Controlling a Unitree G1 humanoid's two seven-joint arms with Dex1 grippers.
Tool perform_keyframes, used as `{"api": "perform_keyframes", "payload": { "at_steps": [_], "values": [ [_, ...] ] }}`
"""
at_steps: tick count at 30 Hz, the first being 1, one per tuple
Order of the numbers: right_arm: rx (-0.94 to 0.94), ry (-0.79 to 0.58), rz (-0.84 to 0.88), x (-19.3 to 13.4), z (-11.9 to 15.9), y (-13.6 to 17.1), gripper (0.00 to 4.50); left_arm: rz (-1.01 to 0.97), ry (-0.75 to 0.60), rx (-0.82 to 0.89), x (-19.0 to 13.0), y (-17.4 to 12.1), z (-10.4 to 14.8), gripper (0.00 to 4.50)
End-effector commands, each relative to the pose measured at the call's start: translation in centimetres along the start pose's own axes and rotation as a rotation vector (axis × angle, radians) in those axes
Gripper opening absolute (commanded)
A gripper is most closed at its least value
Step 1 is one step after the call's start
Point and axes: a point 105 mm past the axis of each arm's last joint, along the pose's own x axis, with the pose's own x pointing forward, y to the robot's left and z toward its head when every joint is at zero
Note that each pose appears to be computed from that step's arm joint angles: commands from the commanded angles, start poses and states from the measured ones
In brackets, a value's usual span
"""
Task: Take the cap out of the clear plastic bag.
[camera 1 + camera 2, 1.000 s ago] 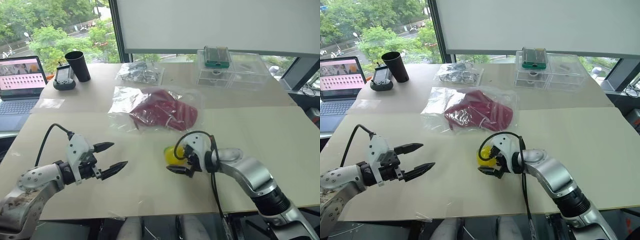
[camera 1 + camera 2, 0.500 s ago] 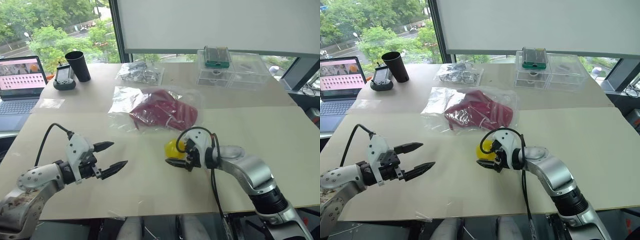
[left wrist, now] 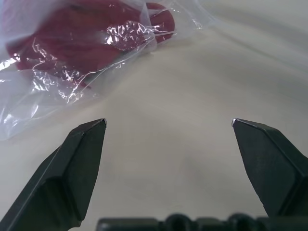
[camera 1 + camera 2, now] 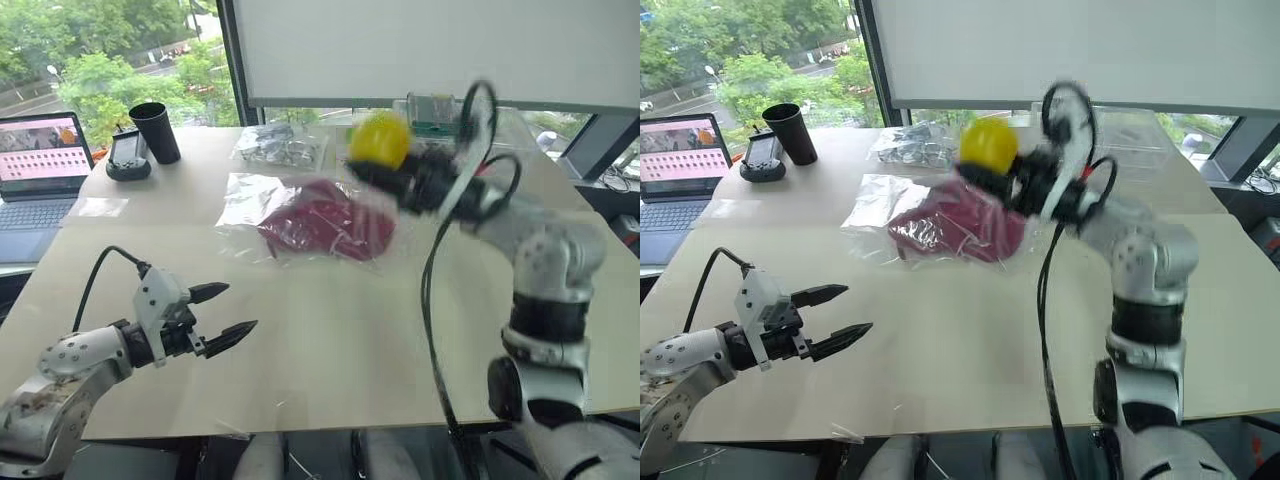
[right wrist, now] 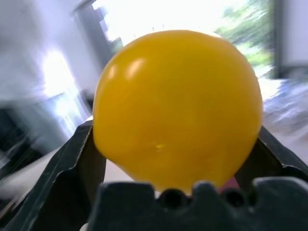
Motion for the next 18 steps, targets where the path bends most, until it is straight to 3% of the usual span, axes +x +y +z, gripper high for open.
{"api": "perform_keyframes", "payload": {
  "at_steps": [1,6,8,18],
  "values": [
    [-0.286,0.118,-0.361,1.3,-3.0,-6.6,3.59,0.007,-0.018,0.020,0.2,0.1,0.5,4.50],
    [-0.411,0.242,-0.456,1.3,-6.8,-8.3,3.59,0.001,-0.024,0.016,0.6,-0.1,0.4,4.50],
    [-0.409,0.264,-0.463,1.0,-7.9,-8.5,4.46,0.000,-0.024,0.015,0.6,-0.2,0.3,4.50],
    [-0.218,0.198,-0.513,0.2,-8.1,-9.5,4.48,0.027,-0.028,0.003,0.4,-0.5,0.0,4.50]
  ]
}}
